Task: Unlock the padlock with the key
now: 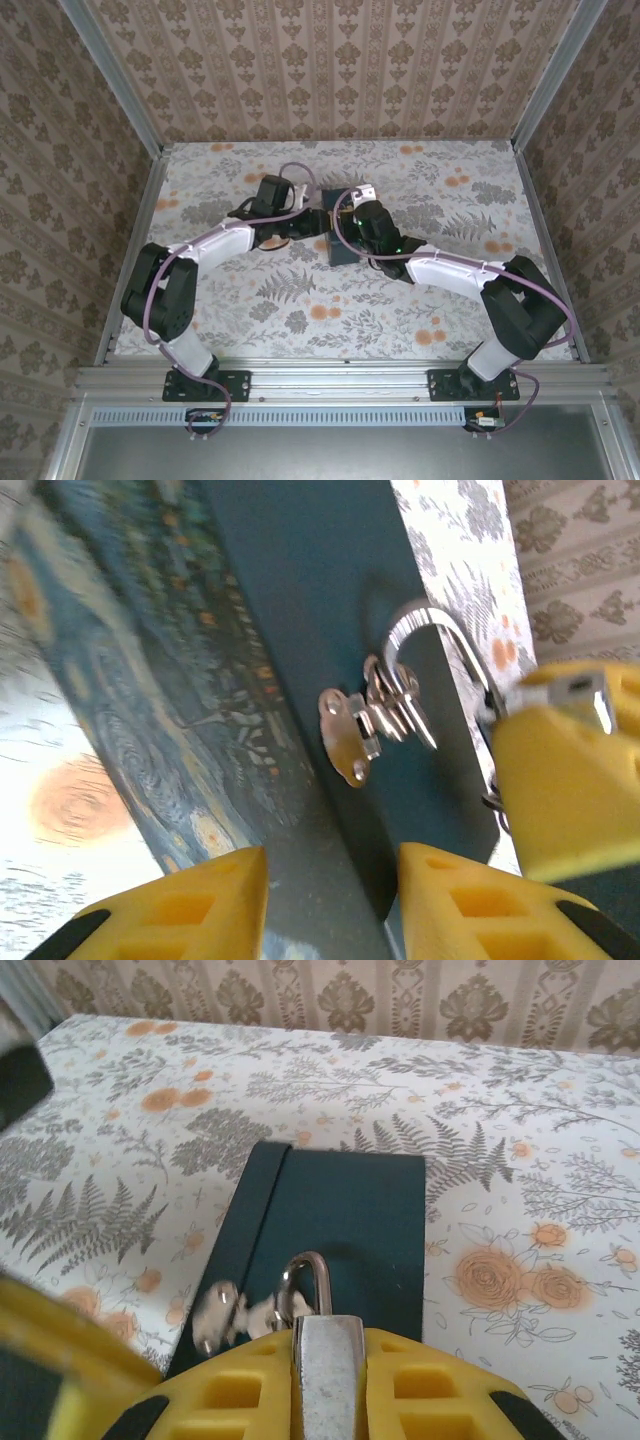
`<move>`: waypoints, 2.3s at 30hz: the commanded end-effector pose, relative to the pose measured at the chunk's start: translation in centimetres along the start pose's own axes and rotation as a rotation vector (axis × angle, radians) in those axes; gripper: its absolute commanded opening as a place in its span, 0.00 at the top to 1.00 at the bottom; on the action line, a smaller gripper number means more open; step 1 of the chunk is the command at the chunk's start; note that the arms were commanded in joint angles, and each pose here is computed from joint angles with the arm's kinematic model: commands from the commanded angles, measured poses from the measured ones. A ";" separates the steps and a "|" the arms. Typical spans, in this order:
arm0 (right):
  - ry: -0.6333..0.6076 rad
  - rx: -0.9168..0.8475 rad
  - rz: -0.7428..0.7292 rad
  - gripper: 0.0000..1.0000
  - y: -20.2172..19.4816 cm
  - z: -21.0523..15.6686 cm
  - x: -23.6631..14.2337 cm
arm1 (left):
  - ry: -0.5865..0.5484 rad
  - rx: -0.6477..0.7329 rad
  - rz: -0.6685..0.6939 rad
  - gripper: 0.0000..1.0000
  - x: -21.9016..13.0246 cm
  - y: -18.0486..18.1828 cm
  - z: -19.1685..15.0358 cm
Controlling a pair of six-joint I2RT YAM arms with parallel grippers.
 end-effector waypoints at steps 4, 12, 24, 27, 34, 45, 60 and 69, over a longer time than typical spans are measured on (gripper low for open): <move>-0.043 0.088 -0.129 1.00 -1.9 2.3 0.7 | 0.056 -0.067 0.023 0.62 0.9 0.0 -2.7; -0.035 0.231 -0.084 1.00 -3.6 2.0 2.5 | 0.044 -0.091 0.022 0.63 0.5 0.9 -2.8; -0.092 0.426 0.023 1.00 -4.3 5.6 2.4 | 0.002 -0.122 0.037 0.63 -0.6 1.9 -2.1; -0.054 0.385 -0.062 1.00 -6.5 4.8 1.6 | -0.033 -0.133 0.025 0.61 -1.9 1.8 -1.0; 0.083 0.417 -0.172 0.99 -12.6 -2.8 -1.3 | -0.073 -0.093 -0.067 0.54 -4.4 -0.9 1.5; 0.371 0.441 -0.148 0.83 -14.2 -12.8 -2.2 | -0.074 -0.062 0.056 0.53 -5.1 0.1 2.5; 0.182 0.337 0.264 0.27 -5.0 -0.5 -3.6 | -0.061 -0.108 0.079 0.51 -2.3 0.2 2.1; 0.276 0.158 0.080 0.22 -1.5 -1.0 -2.3 | -0.115 -0.158 0.169 0.51 -5.3 3.2 1.6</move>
Point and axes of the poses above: each hand's point on the last joint's axis, 136 mm out from that joint toward the fingers, its own x axis out along the fingers, its own y axis along the line the jaws close on, z = x × y, the point moved 1 cm from there along -x, back along the fingers, and after that the axes turned 4 degrees about -x, right-handed, at the moved point
